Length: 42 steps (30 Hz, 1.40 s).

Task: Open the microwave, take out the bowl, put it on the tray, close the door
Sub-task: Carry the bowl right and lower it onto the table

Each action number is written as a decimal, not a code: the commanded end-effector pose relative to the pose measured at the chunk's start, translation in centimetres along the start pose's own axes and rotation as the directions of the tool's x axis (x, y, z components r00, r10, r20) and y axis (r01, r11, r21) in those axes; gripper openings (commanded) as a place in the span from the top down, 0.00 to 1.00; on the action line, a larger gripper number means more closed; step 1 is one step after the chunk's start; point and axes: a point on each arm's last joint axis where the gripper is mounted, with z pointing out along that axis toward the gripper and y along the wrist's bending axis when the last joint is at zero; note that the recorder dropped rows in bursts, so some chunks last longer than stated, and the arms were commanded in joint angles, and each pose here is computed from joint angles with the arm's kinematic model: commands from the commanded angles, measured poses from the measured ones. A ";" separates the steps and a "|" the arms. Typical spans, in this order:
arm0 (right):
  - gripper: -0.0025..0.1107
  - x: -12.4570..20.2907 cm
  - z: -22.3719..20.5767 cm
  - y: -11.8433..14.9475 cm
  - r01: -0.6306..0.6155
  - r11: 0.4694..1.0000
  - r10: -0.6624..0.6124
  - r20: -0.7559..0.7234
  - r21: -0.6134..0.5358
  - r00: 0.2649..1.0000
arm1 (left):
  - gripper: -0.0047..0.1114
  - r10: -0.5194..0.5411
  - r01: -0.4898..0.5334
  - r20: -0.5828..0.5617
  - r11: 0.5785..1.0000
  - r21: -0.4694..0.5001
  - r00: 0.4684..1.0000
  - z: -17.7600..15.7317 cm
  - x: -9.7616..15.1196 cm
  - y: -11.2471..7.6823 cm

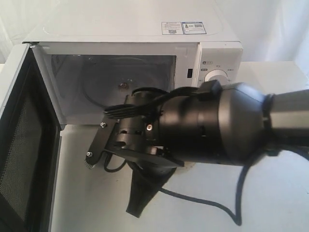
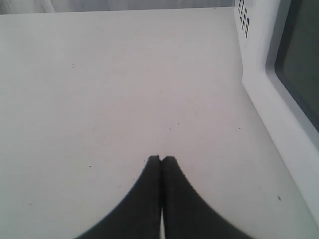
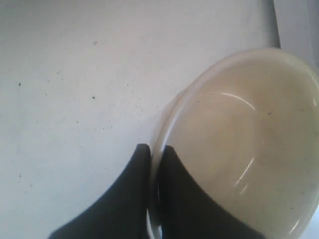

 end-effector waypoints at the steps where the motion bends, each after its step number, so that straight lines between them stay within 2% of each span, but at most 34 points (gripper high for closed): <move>1: 0.98 1.8 -0.6 -0.1 -0.012 1.000 0.012 0.001 0.019 1.000 | 0.96 -0.013 0.013 0.003 1.000 0.002 1.000 0.0 0.1 0.0; 5: 0.98 3.7 -0.4 -0.8 -0.055 0.997 0.057 -0.024 0.060 0.998 | 0.96 -0.013 0.013 0.003 1.000 0.002 1.000 0.0 0.1 0.0; 13: 0.98 7.8 0.2 -3.3 -0.246 0.963 0.255 -0.074 0.111 0.964 | 0.96 -0.013 0.013 0.003 1.000 0.002 1.000 0.0 0.1 0.0; 20: 0.98 11.1 1.5 -6.6 -0.462 0.873 0.478 -0.086 0.158 0.874 | 0.96 -0.013 0.013 0.003 1.000 0.002 1.000 0.0 0.1 0.0; 26: 0.98 12.3 2.7 -9.2 -0.606 0.787 0.614 -0.044 0.116 0.788 | 0.96 -0.013 0.013 0.003 1.000 0.002 1.000 0.0 0.1 0.0; 32: 0.98 13.8 3.3 -11.2 -0.653 0.750 0.659 -0.047 0.105 0.750 | 0.96 -0.013 0.013 0.003 1.000 0.002 1.000 0.0 0.1 0.0; 36: 0.98 14.9 3.6 -11.8 -0.703 0.706 0.708 -0.079 0.085 0.701 | 0.96 -0.013 0.013 0.003 1.000 0.002 1.000 0.0 0.1 0.0; 39: 0.98 14.7 3.7 -11.3 -0.692 0.722 0.690 -0.105 0.022 0.717 | 0.96 -0.013 0.013 0.003 1.000 0.002 1.000 0.0 0.1 0.0; 42: 0.98 14.6 3.7 -11.4 -0.681 0.732 0.680 -0.090 0.020 0.728 | 0.96 -0.013 0.013 0.003 1.000 0.002 1.000 0.0 0.1 0.0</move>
